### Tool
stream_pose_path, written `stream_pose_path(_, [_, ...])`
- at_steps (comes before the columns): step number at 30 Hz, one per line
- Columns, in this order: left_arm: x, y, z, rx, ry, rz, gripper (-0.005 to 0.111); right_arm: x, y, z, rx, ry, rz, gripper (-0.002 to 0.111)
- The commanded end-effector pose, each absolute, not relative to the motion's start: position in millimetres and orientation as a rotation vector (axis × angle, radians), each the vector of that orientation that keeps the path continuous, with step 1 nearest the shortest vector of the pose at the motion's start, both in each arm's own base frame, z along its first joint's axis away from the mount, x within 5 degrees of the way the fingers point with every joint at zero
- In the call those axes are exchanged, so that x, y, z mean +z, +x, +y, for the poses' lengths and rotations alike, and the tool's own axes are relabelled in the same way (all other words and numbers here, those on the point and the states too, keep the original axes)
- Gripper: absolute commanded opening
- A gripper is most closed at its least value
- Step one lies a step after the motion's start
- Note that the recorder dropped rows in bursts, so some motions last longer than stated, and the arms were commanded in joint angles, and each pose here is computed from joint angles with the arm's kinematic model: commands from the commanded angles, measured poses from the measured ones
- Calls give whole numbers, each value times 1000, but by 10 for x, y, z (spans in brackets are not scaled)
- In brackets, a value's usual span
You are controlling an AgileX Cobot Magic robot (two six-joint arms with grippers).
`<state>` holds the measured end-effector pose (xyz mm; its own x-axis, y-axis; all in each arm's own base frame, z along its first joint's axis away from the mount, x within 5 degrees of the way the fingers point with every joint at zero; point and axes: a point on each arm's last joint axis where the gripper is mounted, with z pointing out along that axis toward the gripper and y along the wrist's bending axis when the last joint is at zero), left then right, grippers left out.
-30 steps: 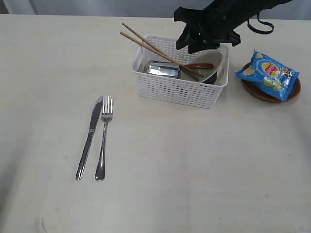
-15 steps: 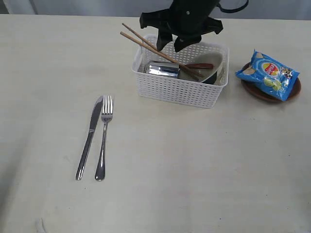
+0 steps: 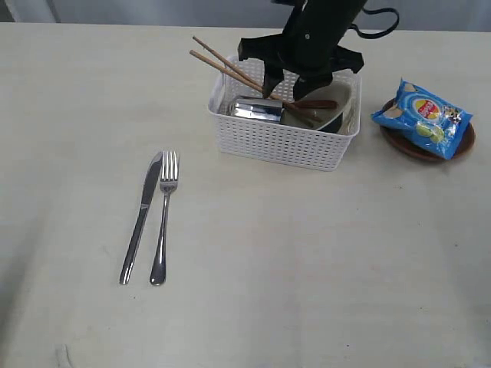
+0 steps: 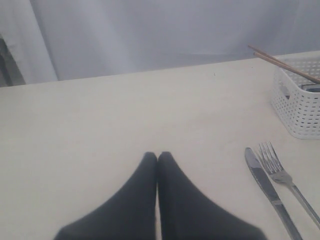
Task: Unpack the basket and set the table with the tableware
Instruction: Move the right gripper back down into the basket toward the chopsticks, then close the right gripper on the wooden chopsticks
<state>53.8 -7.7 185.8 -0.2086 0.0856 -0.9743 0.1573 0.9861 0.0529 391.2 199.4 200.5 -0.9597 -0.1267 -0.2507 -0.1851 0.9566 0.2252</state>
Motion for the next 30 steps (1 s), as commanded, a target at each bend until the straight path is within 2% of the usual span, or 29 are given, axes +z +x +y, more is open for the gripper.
stream_pose_path(1, [1861, 539, -77, -70, 173, 1775, 0, 1894, 3952, 2010, 372, -217, 2888, 49])
stream_pose_path(30, [1861, 539, -75, -62, 178, 1774, 0, 1647, 4017, 2097, 471, -108, 2900, 48])
